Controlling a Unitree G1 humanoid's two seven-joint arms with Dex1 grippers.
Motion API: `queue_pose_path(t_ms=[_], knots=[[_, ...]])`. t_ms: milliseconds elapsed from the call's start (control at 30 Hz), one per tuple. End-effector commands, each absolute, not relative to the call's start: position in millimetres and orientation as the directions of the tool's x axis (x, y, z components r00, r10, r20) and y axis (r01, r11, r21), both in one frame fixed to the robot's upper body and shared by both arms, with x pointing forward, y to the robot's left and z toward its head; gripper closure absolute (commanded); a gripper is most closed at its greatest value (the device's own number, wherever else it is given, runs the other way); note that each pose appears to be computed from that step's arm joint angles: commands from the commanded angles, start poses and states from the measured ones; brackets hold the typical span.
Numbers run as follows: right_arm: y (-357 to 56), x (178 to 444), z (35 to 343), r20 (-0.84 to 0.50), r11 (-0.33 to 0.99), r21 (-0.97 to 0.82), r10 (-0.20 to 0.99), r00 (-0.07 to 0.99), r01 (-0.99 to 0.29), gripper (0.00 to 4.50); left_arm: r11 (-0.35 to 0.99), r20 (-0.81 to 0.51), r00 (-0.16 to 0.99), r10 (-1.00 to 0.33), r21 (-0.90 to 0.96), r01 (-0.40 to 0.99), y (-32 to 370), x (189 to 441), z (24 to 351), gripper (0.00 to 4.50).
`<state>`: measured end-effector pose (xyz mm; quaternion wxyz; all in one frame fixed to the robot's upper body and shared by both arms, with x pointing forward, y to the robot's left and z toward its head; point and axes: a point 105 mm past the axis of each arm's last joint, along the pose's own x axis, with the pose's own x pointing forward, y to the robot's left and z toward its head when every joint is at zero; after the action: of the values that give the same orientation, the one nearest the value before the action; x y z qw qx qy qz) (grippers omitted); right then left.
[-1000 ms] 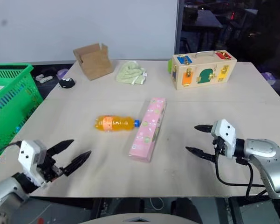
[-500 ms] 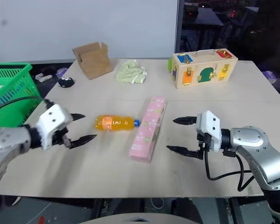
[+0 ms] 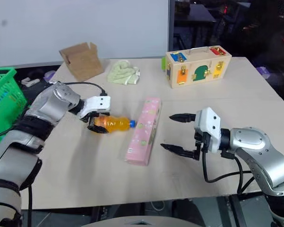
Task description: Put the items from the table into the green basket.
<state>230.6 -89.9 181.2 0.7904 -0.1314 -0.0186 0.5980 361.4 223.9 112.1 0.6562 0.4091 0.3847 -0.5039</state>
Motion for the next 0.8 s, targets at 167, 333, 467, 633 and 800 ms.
queue_pose_path(t_ms=[167,333,467,633,800], knots=[[-84.9,224.8,196.1,-0.103,0.239,-0.267,0.956,0.274,-0.934,0.00,0.110,-0.935,0.178,-0.307,0.151,0.982,224.0,370.7,104.5,0.03],[-84.0,226.9,196.3,-0.119,0.233,-0.280,0.954,0.275,-0.931,0.00,0.099,-0.949,0.130,-0.287,0.106,0.990,228.8,362.8,90.9,1.40],[-82.2,229.5,196.9,-0.126,0.228,-0.289,0.954,0.273,-0.930,0.00,0.144,-0.916,0.187,-0.356,0.144,0.979,228.7,363.1,97.9,1.40],[-75.0,236.5,200.5,-0.096,0.237,-0.302,0.956,0.277,-0.923,0.00,0.398,-0.714,0.401,-0.574,0.185,0.899,231.0,355.3,148.7,1.40],[-42.5,252.1,214.2,0.032,0.208,-0.248,0.978,0.207,-0.946,0.00,0.795,-0.439,0.771,-0.462,0.181,0.579,284.7,330.0,202.2,1.40]])
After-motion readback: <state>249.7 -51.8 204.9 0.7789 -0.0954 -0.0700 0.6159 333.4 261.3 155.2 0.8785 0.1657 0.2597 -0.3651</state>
